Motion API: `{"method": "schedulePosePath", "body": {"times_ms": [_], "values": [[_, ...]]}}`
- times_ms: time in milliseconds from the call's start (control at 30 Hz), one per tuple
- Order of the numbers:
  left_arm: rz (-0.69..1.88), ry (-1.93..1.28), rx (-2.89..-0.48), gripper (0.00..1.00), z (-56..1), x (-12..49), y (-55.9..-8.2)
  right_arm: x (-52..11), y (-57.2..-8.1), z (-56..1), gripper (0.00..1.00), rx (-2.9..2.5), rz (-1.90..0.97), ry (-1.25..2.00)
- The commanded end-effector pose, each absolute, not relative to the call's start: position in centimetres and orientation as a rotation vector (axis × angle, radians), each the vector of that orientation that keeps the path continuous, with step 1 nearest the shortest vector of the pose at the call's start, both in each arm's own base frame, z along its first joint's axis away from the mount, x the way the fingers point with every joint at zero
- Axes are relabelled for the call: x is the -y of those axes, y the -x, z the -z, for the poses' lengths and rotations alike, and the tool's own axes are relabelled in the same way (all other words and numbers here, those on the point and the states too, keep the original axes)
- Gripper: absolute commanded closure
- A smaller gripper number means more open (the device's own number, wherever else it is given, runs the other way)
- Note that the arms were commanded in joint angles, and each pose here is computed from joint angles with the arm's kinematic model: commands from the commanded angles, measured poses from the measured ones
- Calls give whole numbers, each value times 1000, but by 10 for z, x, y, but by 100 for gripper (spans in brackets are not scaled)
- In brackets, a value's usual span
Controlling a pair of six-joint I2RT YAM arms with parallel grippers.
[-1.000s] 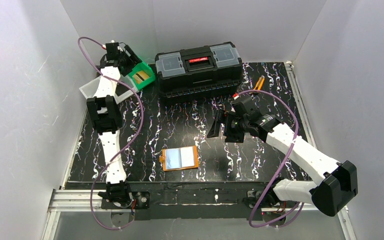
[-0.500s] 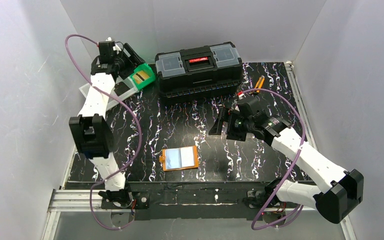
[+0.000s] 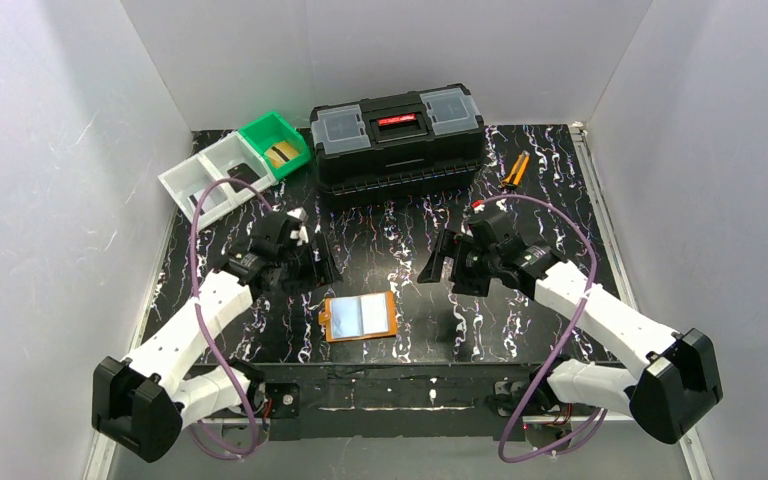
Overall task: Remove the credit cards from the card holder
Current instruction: Close the card holder at the center of the board.
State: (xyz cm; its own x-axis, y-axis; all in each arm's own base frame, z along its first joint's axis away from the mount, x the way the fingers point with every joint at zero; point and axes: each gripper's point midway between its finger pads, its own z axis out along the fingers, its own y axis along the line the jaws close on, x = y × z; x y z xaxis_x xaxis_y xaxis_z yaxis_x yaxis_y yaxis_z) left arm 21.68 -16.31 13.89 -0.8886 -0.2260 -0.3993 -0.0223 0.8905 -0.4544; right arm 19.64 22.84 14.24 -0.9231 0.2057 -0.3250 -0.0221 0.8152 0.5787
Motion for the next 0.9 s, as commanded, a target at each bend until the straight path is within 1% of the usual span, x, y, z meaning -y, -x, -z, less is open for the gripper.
{"method": "schedulePosePath", "body": {"times_ms": [0, 167, 267, 500, 667, 867], "values": [[495, 223, -2682, 31, -107, 148, -194, -232, -197, -133, 2, -2634, -839, -159], [425, 293, -2742, 36, -82, 138, -181, -232, -195, -132, 2, -2639, -836, -162], [448, 328, -2768, 38, -70, 141, -177, -232, -194, -129, 0, -2640, -840, -159], [475, 330, -2826, 42, -45, 146, -169, -237, -193, -125, 0, -2657, -851, -145], [529, 271, -2844, 45, -38, 154, -168, -240, -192, -121, 0, -2670, -851, -135], [491, 260, -2862, 48, -32, 152, -169, -244, -190, -118, 0, -2678, -868, -126]]}}
